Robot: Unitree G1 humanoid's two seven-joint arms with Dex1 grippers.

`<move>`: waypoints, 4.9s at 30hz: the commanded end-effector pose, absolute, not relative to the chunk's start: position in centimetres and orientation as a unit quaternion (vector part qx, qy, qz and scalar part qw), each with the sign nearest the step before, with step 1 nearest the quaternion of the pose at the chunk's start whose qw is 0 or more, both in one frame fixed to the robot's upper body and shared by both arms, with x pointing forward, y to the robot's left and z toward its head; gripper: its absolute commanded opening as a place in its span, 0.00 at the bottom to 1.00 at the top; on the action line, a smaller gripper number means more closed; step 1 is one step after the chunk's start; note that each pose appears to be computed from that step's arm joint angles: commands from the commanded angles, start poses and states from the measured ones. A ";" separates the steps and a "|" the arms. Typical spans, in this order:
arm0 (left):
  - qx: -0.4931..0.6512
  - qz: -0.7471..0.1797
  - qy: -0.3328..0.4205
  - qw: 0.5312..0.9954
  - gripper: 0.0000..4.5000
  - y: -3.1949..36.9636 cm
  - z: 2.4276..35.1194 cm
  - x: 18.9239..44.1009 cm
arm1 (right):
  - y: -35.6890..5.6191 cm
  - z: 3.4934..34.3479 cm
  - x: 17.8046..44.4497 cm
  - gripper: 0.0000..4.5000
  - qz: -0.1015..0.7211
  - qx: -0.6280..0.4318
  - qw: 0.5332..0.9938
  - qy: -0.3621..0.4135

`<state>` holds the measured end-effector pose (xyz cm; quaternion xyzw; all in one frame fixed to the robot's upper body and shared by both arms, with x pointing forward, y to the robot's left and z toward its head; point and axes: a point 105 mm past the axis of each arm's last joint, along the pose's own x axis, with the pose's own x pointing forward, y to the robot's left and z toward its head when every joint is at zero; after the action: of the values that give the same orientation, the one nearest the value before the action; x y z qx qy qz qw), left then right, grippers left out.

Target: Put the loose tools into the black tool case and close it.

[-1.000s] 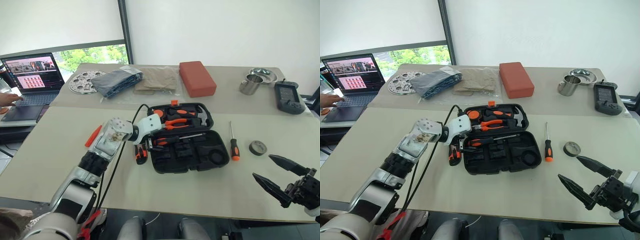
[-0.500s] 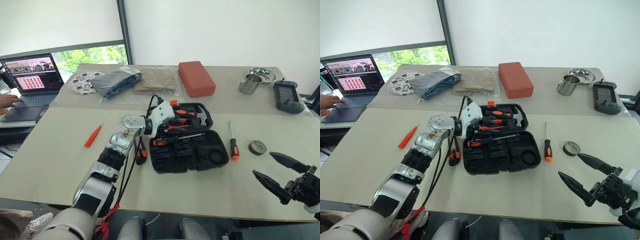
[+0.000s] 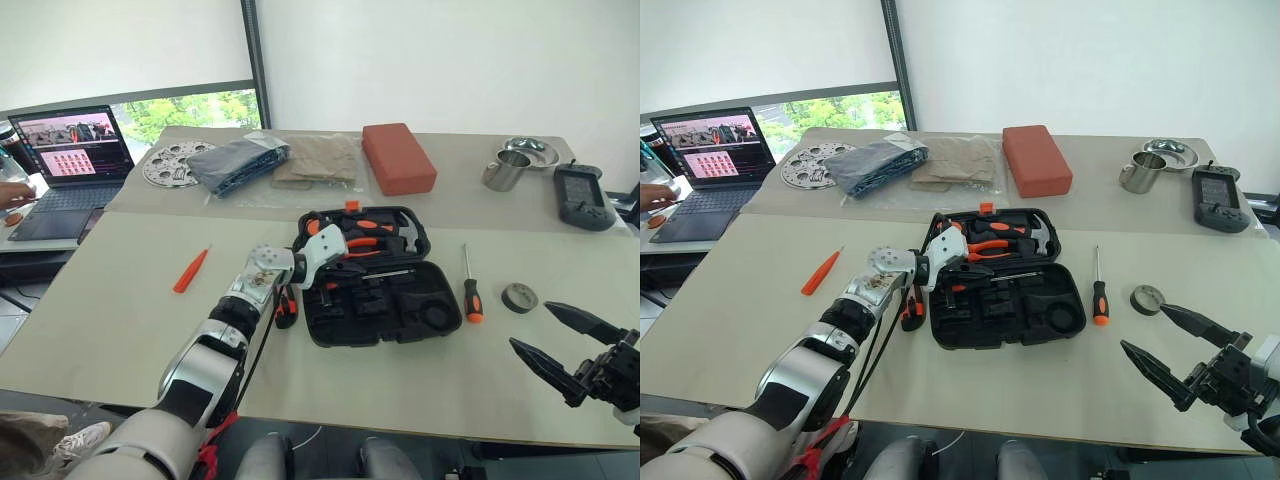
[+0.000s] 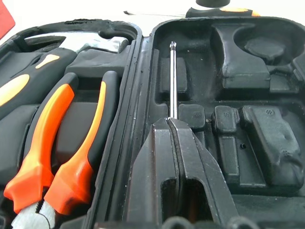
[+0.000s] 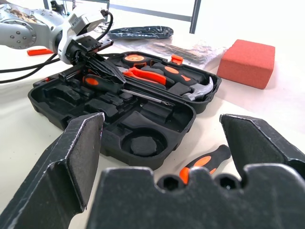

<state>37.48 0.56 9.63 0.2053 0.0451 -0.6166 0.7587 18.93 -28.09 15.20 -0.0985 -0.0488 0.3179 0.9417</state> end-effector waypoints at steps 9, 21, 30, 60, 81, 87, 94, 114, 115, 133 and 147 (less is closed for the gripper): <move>0.311 -0.575 0.146 0.743 0.01 2.5 3.9 37.4 | -28.2 16.6 18.9 1.00 0.308 -0.127 0.941 -0.060; 0.193 -0.560 0.053 0.804 0.01 2.2 9.6 38.4 | -27.4 15.0 22.0 1.00 0.273 -0.105 0.956 0.006; 0.105 -0.635 -0.040 0.764 0.23 4.2 17.5 34.7 | -27.9 13.1 27.8 1.00 0.164 -0.110 0.975 0.103; 0.158 -0.664 0.005 0.731 1.00 8.2 21.3 28.4 | -28.0 10.2 35.8 0.02 0.140 -0.095 0.939 0.299; 0.164 -0.666 -0.010 0.728 1.00 7.7 21.2 28.3 | -27.2 14.0 33.5 0.56 0.125 -0.119 0.940 0.293; 0.166 -0.676 -0.012 0.718 1.00 7.5 21.3 28.1 | -27.0 12.1 32.9 0.56 0.120 -0.111 0.932 0.323; 0.169 -0.682 -0.013 0.711 1.00 7.4 21.5 27.7 | -27.4 10.4 32.9 0.44 0.108 -0.108 0.927 0.343; 0.120 -0.631 0.015 0.767 1.00 11.8 22.2 26.3 | -19.9 17.3 34.9 0.20 0.410 -0.329 0.847 0.074; 0.118 -0.625 0.017 0.771 1.00 12.0 22.3 26.2 | -19.6 16.5 34.9 0.20 0.432 -0.346 0.829 0.075; 0.126 -0.585 0.036 0.801 1.00 13.1 22.0 24.2 | -17.6 13.6 36.0 0.20 0.608 -0.492 0.619 0.074; 0.128 -0.586 0.039 0.799 1.00 13.1 21.7 24.5 | -16.3 14.0 36.3 0.68 0.613 -0.461 0.640 0.055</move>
<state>24.63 13.15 21.05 0.1126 0.0536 -0.5840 0.8021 36.26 -16.55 13.33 -0.4636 0.0692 0.6138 0.6353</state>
